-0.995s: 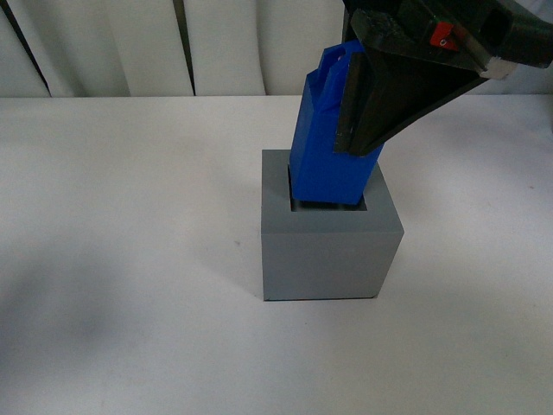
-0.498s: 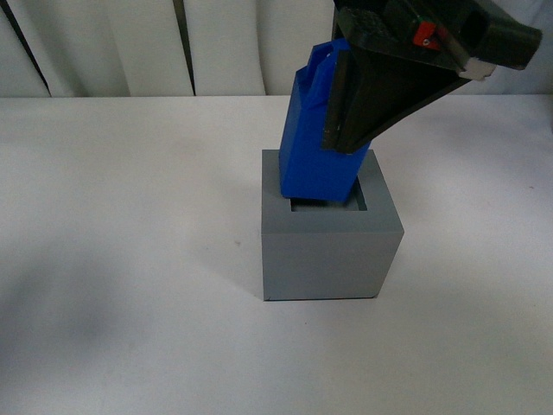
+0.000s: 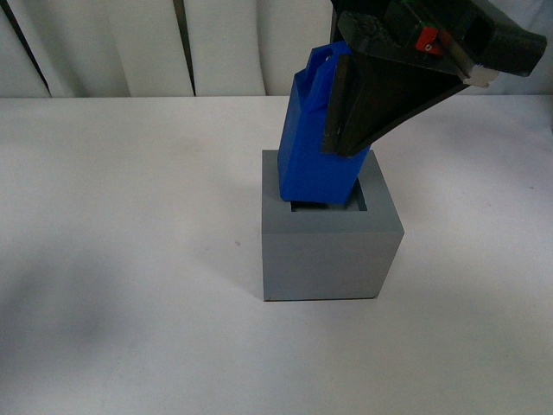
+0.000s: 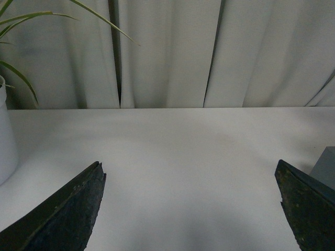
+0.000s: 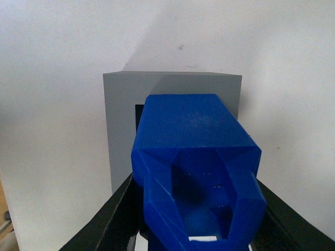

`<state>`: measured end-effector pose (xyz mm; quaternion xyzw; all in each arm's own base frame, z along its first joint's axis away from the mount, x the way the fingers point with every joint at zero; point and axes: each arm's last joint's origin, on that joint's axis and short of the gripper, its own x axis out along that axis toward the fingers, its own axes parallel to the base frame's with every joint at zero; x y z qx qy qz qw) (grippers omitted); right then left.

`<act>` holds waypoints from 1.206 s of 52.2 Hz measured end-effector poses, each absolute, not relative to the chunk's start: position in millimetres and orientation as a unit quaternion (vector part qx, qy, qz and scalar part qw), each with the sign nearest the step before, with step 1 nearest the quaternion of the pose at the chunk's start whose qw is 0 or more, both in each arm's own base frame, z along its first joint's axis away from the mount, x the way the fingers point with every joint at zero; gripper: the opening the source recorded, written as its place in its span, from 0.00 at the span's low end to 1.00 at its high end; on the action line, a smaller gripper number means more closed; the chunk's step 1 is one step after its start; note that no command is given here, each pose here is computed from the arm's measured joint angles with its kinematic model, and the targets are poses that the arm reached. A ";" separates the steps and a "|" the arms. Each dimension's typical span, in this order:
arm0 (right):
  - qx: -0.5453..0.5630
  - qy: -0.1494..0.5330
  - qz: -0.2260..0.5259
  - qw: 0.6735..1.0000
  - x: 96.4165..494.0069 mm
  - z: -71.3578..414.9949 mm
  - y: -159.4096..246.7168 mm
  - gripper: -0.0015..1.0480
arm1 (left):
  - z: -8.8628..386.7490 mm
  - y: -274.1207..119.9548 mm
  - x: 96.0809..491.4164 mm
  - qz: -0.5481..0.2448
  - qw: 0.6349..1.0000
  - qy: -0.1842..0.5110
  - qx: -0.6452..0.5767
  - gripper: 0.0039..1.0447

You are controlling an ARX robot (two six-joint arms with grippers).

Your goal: Insert blue part into gray base

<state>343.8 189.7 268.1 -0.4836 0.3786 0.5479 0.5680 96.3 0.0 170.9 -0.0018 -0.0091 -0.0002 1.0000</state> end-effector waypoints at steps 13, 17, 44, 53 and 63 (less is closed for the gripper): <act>-0.493 0.378 0.544 0.564 342.0 267.1 188.7 0.45 | 170.9 0.0 96.3 0.000 1.000 -0.009 -0.002 0.94; -0.493 0.379 0.545 0.563 341.6 267.0 188.3 0.45 | 170.9 0.0 96.3 0.000 1.000 -0.009 -0.002 0.94; -0.489 0.408 0.544 0.546 339.6 258.2 177.9 0.45 | 170.9 0.0 96.3 0.000 1.000 -0.009 -0.002 0.94; -0.491 0.409 0.544 0.544 339.4 257.1 177.9 0.45 | 170.9 0.0 96.3 0.000 1.000 -0.009 -0.002 0.94; -0.494 0.402 0.544 0.546 338.6 255.3 180.1 0.47 | 170.9 0.0 96.3 0.000 1.000 -0.009 -0.002 0.94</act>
